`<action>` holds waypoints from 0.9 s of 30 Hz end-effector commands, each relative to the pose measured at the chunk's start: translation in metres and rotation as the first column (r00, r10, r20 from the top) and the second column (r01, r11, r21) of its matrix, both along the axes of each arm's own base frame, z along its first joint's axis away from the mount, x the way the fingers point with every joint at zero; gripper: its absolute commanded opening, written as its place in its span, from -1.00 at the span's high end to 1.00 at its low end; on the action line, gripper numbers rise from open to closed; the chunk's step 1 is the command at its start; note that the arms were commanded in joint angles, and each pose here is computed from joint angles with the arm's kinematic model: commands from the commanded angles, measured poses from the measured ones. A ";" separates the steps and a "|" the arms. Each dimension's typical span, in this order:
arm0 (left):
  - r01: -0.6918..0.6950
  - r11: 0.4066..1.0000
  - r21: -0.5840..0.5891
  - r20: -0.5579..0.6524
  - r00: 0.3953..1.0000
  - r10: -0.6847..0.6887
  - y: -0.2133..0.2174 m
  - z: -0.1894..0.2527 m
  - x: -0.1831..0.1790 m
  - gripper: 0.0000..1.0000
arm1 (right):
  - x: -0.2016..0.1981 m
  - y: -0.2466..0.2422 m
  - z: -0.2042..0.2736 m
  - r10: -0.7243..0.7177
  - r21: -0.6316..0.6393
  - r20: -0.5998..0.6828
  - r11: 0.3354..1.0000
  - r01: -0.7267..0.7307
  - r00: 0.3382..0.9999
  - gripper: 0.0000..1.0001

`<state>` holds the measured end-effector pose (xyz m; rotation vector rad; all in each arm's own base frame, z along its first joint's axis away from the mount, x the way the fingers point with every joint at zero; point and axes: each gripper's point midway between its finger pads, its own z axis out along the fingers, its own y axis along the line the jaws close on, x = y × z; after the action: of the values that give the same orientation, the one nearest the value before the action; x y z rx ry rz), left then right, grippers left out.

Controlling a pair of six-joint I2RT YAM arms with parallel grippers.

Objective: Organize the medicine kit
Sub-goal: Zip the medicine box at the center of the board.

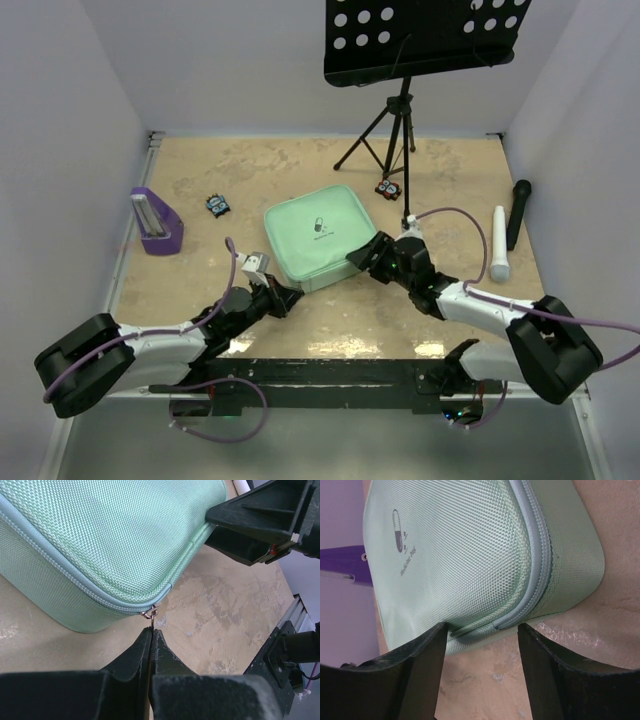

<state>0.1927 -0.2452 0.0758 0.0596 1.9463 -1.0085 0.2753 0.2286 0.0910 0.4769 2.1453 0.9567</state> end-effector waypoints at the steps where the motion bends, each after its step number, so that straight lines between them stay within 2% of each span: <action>1: 0.018 1.000 0.021 -0.002 1.000 -0.018 -0.002 -0.005 -0.003 1.00 | 0.013 0.012 0.014 0.012 0.036 0.031 0.999 -0.013 0.999 -0.18; 4: 0.033 0.999 0.030 0.010 0.999 -0.033 -0.004 -0.002 -0.003 1.00 | 0.017 0.011 0.011 -0.012 0.037 0.025 0.999 0.011 1.000 -0.05; 7: 0.044 0.999 0.032 0.012 0.999 -0.045 -0.004 -0.003 -0.005 1.00 | 0.022 0.008 0.013 -0.042 0.040 0.038 0.998 0.040 0.998 0.25; 8: 0.051 0.998 0.032 0.011 0.999 -0.051 -0.004 -0.003 -0.007 1.00 | 0.024 0.007 0.013 -0.044 0.036 0.043 0.998 0.042 0.998 0.48; 11: 0.064 0.997 0.033 0.008 0.998 -0.065 -0.005 -0.004 -0.009 1.00 | 0.030 0.009 0.010 -0.039 0.020 0.040 0.999 0.038 0.998 1.00; 18: 0.094 0.995 0.039 -0.008 0.996 -0.094 -0.006 -0.008 -0.017 1.00 | 0.041 -0.002 0.006 -0.066 -0.002 0.047 0.998 0.066 0.997 1.00; 27: 0.139 0.990 0.033 -0.040 0.990 -0.137 -0.010 -0.013 -0.030 1.00 | 0.071 -0.046 0.007 -0.142 -0.040 0.089 0.988 0.146 0.986 1.00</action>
<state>0.1782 -0.2551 0.0772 0.1374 1.9567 -1.0651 0.3063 0.2284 0.0952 0.4887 2.1256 1.0176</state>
